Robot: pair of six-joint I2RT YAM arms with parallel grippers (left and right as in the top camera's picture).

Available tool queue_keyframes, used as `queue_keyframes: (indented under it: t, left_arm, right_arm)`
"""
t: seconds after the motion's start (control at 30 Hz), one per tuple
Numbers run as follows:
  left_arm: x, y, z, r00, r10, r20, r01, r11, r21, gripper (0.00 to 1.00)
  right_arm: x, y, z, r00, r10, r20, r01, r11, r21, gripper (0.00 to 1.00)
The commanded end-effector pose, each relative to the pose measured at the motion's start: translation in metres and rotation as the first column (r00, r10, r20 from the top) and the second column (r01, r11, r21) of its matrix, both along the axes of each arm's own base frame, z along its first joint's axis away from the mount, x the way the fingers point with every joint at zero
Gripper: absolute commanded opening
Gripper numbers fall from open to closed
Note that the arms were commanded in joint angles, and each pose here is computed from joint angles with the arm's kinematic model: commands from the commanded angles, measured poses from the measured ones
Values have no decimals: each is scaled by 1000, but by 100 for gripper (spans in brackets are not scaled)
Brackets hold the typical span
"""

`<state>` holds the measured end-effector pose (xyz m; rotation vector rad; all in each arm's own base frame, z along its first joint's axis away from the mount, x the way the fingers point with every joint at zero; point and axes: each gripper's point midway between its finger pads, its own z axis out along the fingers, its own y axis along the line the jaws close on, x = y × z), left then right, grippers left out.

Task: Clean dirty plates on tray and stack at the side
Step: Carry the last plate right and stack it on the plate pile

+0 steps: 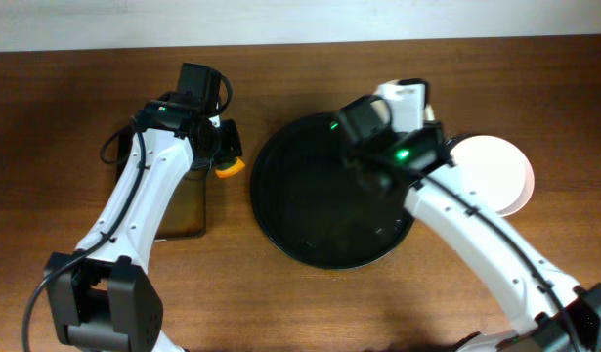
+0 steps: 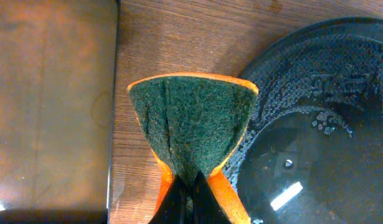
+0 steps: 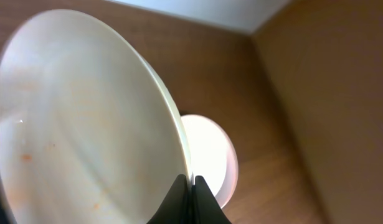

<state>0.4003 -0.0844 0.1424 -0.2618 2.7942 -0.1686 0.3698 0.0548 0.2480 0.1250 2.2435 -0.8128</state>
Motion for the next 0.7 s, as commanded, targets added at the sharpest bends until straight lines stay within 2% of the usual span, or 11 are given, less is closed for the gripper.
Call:
queue_keyframes:
  t: [0.0, 0.03, 0.13, 0.23, 0.33, 0.47, 0.5, 0.53, 0.57, 0.67]
  left_arm:
    - [3, 3, 20, 998, 21, 52, -20, 1000, -13, 0]
    - [3, 3, 20, 998, 21, 53, -21, 1000, -13, 0]
    - [3, 3, 20, 998, 21, 52, -21, 1000, -13, 0]
    - [3, 3, 20, 998, 21, 52, -21, 1000, -12, 0]
    - [3, 3, 20, 998, 21, 52, -21, 1000, -13, 0]
    - [3, 3, 20, 998, 21, 52, -21, 1000, -13, 0]
    - [2, 3, 20, 999, 21, 49, -21, 1000, -12, 0]
    - [2, 3, 19, 999, 21, 48, -21, 1000, -12, 0]
    - [2, 3, 20, 999, 21, 49, -21, 1000, -12, 0]
    - [2, 5, 19, 999, 24, 45, -24, 1000, 0, 0]
  right_arm:
    - [7, -62, -15, 977, -213, -14, 209, 946, 249, 4]
    - [7, -80, -20, 966, -257, -36, 256, 922, 290, 4]
    - [-5, -158, -43, 888, -442, -124, 445, 758, 477, 4]
    - [-22, -210, -65, 816, -538, -210, 550, 613, 568, 4]
    - [-34, -235, -99, 758, -575, -310, 625, 502, 598, 4]
    - [-34, -236, -136, 733, -541, -413, 672, 480, 564, 4]
    - [-35, -232, -142, 729, -528, -436, 678, 468, 566, 10]
    - [-35, -230, -142, 729, -522, -442, 678, 464, 571, 25]
    - [-35, -228, -140, 737, -512, -441, 670, 464, 580, 51]
    - [-24, -211, -116, 831, -390, -396, 553, 501, 666, 58]
